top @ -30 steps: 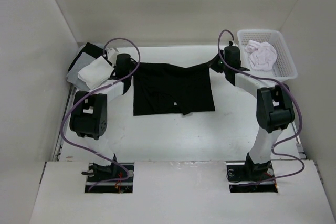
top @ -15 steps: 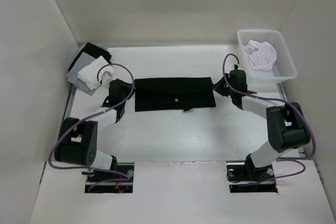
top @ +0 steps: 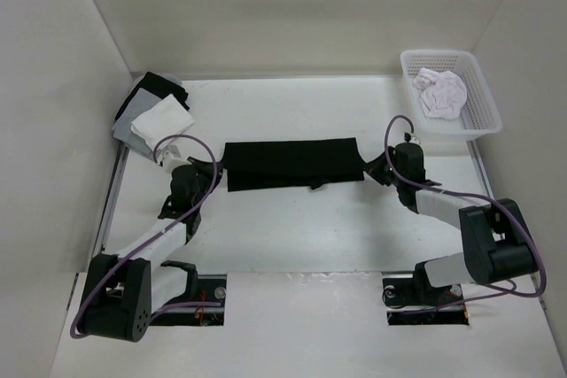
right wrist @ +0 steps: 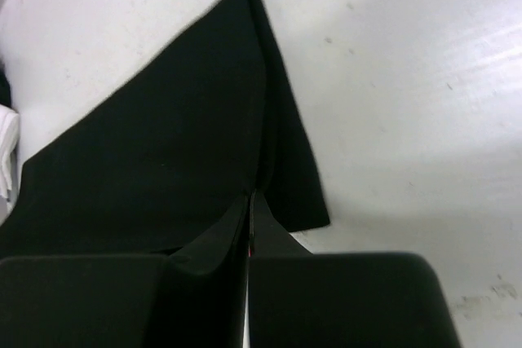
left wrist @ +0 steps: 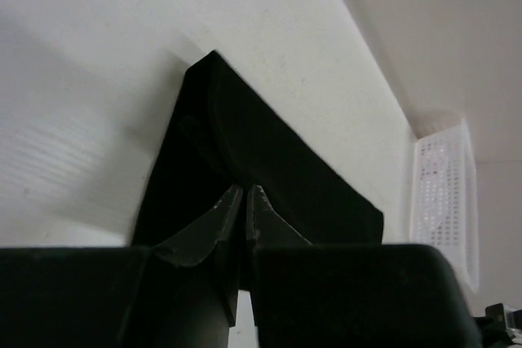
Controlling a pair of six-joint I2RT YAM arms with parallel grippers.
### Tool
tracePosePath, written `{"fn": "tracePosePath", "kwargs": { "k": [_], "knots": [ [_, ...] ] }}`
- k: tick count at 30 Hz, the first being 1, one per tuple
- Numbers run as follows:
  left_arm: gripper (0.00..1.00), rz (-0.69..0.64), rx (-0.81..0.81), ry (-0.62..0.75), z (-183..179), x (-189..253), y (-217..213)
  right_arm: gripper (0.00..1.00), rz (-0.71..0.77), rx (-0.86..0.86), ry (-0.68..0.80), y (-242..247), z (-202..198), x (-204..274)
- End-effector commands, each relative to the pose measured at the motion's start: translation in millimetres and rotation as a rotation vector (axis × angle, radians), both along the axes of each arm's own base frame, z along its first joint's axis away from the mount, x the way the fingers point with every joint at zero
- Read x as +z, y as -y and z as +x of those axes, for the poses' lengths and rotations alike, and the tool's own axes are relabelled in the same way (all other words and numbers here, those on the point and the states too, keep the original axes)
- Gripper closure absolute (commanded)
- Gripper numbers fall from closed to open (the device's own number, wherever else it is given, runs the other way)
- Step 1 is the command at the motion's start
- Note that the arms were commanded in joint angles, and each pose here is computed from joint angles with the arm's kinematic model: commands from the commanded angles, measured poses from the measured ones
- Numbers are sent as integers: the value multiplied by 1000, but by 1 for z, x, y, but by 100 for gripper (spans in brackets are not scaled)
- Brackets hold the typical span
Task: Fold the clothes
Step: Fold the tank top
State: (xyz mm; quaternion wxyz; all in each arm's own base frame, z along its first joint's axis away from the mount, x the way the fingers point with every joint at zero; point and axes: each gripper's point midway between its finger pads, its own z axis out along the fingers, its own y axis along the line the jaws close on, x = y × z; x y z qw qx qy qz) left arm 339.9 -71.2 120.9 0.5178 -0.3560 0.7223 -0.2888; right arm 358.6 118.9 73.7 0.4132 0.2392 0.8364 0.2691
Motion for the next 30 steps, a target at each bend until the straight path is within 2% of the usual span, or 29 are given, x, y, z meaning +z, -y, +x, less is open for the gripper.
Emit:
{"fn": "tracePosePath", "kwargs": {
  "k": [1, 4, 9, 12, 16, 21, 24, 27, 30],
  "knots": [
    [96, 18, -22, -43, -15, -24, 1, 100, 14, -71, 22, 12, 2, 0],
    [90, 26, -24, -90, -24, -44, 0, 94, 14, -81, -15, 14, -4, -11],
    [75, 14, -32, -72, -27, -40, -2, 62, -26, -67, 2, 18, -1, -3],
    [73, 13, -2, -21, -27, -20, -10, 51, -45, -53, -5, 18, 8, 0],
    [74, 21, -20, 31, -21, 8, 1, 51, -9, -20, -60, 7, 20, -11],
    [74, 19, -164, 62, -8, 30, 73, 50, 34, -95, -26, 19, 20, 1],
    [74, 26, -274, 54, 1, 23, 132, 48, 25, -143, 66, 33, 15, 30],
    [75, 22, -338, 26, 11, 4, 171, 46, -6, -102, 115, 32, 12, 50],
    [76, 9, -359, -23, 21, -22, 185, 54, -35, -68, 84, 25, 14, 47]
  ]
}}
